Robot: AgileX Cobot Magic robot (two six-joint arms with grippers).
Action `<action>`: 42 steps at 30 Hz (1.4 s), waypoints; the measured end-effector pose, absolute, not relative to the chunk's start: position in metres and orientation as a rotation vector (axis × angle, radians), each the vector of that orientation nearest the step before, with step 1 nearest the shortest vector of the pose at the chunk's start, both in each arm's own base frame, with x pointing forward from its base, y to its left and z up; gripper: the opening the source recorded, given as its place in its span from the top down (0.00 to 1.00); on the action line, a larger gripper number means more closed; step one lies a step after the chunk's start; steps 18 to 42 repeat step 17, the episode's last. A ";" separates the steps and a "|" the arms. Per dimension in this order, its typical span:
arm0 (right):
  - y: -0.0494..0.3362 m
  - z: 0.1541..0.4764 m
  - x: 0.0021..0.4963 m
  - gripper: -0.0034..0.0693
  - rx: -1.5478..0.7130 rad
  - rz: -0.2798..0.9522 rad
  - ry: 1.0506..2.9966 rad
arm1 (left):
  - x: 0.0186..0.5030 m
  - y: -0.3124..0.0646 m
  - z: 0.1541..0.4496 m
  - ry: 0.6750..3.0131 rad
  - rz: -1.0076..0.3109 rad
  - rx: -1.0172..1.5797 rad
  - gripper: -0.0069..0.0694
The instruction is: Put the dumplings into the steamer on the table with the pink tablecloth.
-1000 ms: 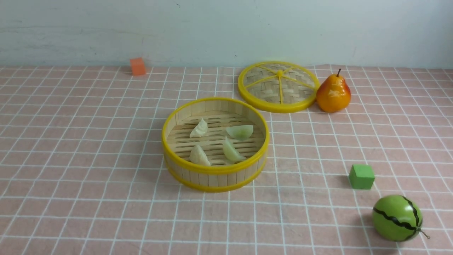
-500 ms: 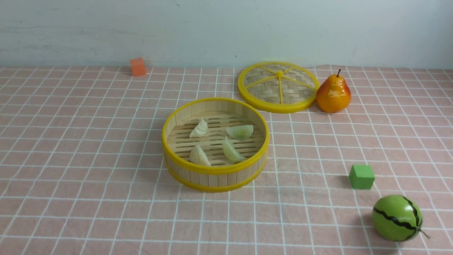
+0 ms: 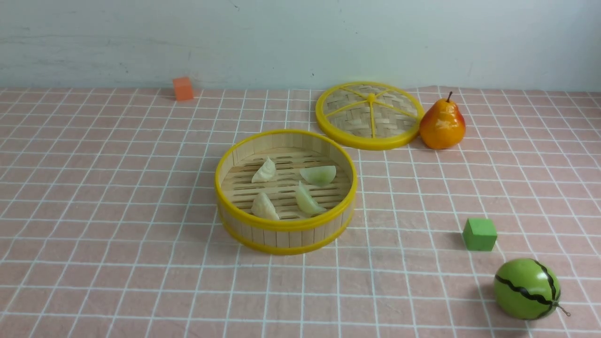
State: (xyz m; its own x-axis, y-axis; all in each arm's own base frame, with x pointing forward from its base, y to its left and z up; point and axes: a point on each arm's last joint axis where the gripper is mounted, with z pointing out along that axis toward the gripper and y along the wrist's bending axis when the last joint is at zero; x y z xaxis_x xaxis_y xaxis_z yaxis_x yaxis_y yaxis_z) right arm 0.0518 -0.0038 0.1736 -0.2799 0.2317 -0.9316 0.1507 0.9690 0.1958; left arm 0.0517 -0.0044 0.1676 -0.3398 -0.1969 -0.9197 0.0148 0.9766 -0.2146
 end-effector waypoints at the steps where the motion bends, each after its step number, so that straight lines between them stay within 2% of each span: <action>1: -0.004 0.174 0.052 0.84 0.279 0.080 1.862 | 0.052 -0.004 0.168 1.907 -0.217 -0.131 0.93; 42: -0.004 0.174 0.052 0.81 0.279 0.080 1.862 | 0.052 -0.004 0.168 1.907 -0.217 -0.131 0.93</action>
